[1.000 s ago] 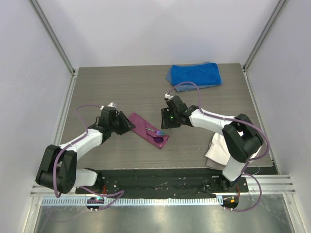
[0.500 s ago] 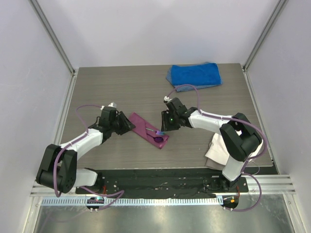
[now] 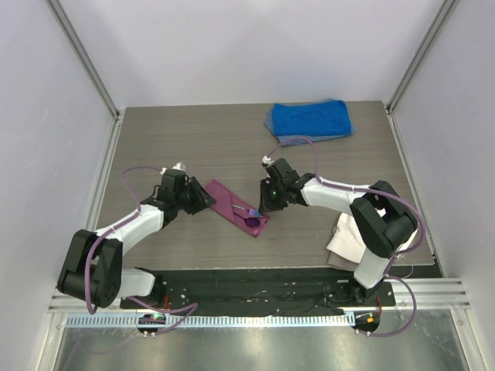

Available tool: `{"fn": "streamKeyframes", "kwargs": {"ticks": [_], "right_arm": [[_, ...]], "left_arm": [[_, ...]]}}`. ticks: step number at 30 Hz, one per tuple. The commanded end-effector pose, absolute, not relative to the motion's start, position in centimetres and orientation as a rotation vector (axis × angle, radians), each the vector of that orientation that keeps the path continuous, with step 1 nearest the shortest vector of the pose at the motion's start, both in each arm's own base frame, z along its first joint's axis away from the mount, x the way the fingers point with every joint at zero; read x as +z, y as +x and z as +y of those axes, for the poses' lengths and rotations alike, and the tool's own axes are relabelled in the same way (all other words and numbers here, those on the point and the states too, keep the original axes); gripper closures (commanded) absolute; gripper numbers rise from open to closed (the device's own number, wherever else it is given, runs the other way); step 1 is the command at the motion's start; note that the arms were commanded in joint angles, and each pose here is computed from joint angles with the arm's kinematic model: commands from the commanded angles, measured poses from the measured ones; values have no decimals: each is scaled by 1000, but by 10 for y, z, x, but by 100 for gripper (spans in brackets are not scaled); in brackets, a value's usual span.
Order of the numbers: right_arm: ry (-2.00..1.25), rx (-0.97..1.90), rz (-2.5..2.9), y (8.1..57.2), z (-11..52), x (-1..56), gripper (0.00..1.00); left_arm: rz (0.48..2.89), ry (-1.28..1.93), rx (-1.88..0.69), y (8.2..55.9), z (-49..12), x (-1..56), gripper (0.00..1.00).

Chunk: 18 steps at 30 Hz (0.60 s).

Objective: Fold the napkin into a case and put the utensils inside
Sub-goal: Insert the fork into the folded napkin.

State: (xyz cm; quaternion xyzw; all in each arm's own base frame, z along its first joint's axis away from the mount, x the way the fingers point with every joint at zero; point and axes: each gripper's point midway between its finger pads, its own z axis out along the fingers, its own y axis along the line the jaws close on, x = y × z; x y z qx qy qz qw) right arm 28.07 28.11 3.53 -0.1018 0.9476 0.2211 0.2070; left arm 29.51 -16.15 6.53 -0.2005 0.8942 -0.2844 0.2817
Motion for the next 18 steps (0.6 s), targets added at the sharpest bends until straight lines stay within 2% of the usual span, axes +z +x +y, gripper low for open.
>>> {"fn": "streamKeyframes", "kwargs": {"ticks": [1, 10, 16, 18], "right_arm": [[-285, 714, 2562, 280, 294, 63, 77], [-307, 738, 2542, 265, 303, 76, 76], [-295, 676, 2490, 272, 294, 94, 63], [-283, 649, 2441, 275, 285, 112, 54]], "left_arm": [[2332, -486, -797, 305, -167, 90, 65], [2324, -481, -806, 303, -167, 97, 65], [2313, -443, -879, 294, -175, 114, 62], [2315, -423, -925, 287, -181, 118, 61]]}}
